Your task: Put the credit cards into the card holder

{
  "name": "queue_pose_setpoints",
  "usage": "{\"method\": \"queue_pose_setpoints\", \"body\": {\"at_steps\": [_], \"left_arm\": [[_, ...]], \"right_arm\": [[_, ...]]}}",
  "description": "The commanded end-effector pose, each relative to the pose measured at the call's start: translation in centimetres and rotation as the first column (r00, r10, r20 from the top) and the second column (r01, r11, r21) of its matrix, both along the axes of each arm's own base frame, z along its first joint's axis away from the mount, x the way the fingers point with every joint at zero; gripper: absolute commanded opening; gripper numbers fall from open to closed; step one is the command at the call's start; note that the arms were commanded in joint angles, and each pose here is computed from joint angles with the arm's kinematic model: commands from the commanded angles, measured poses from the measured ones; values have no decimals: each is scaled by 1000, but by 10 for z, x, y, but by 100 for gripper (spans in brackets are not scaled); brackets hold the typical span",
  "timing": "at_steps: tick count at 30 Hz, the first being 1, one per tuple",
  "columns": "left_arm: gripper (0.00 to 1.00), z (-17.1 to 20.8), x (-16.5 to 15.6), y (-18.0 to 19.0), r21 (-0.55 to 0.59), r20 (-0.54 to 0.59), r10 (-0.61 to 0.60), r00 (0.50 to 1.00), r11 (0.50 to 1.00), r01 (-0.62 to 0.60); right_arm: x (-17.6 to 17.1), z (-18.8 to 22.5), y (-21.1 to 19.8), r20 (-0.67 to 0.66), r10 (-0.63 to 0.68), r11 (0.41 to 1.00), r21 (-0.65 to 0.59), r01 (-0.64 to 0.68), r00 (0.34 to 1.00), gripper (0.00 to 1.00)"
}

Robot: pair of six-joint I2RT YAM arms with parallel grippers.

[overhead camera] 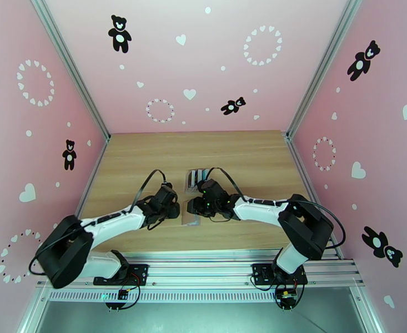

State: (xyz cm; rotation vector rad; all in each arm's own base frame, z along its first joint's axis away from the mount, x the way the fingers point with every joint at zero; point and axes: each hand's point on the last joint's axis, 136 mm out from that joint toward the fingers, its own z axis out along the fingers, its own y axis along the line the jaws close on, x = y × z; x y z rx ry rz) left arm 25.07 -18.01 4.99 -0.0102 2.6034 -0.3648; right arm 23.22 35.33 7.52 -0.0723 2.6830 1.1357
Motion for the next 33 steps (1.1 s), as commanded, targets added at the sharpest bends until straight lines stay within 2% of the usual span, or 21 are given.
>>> {"method": "queue_pose_setpoints", "body": {"at_steps": [1,5,9,20,33], "left_arm": [[47,10,-14,11,13,29,-24,999,1000,24],[52,24,-26,15,-10,76,-41,996,999,42],[62,34,-39,11,-23,113,-82,990,996,86],[65,45,-63,-5,-98,157,-138,978,983,155],[66,58,-54,-19,-74,198,-147,969,984,164]], "right_arm": [[4,20,14,23,16,999,43,-17,1000,44],[5,19,23,15,28,998,50,-29,1000,43],[8,18,28,11,29,998,51,-30,1000,43],[12,18,42,-2,41,996,75,-40,999,43],[11,23,62,-7,73,992,101,-72,997,43]]}}
